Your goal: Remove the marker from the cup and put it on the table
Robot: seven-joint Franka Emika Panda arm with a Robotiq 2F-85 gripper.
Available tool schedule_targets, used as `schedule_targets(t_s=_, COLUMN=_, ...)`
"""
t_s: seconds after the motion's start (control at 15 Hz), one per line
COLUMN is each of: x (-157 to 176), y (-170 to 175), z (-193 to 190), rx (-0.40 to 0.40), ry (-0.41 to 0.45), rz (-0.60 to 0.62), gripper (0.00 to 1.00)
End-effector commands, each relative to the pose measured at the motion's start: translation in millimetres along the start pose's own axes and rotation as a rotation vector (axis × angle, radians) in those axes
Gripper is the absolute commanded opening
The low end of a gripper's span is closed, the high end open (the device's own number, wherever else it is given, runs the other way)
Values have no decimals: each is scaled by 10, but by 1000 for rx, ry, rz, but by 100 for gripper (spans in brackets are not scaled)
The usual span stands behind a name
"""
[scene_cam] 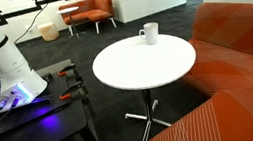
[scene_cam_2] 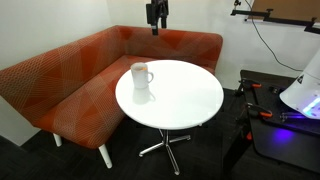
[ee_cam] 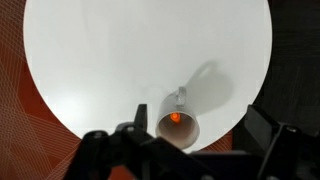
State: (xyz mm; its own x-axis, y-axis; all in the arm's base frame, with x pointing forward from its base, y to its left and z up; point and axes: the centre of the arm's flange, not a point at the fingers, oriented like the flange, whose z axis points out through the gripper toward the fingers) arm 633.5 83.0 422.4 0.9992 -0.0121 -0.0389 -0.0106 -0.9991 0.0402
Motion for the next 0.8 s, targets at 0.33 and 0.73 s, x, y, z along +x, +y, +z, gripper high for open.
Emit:
schedule_targets(t_s=0.33, x=255, y=64, z=481, rx=56, ry=61, rz=0, gripper=100)
schedule_targets(t_s=0.73, x=232, y=21, z=480, rx=23, ry=38, rz=5, gripper=100)
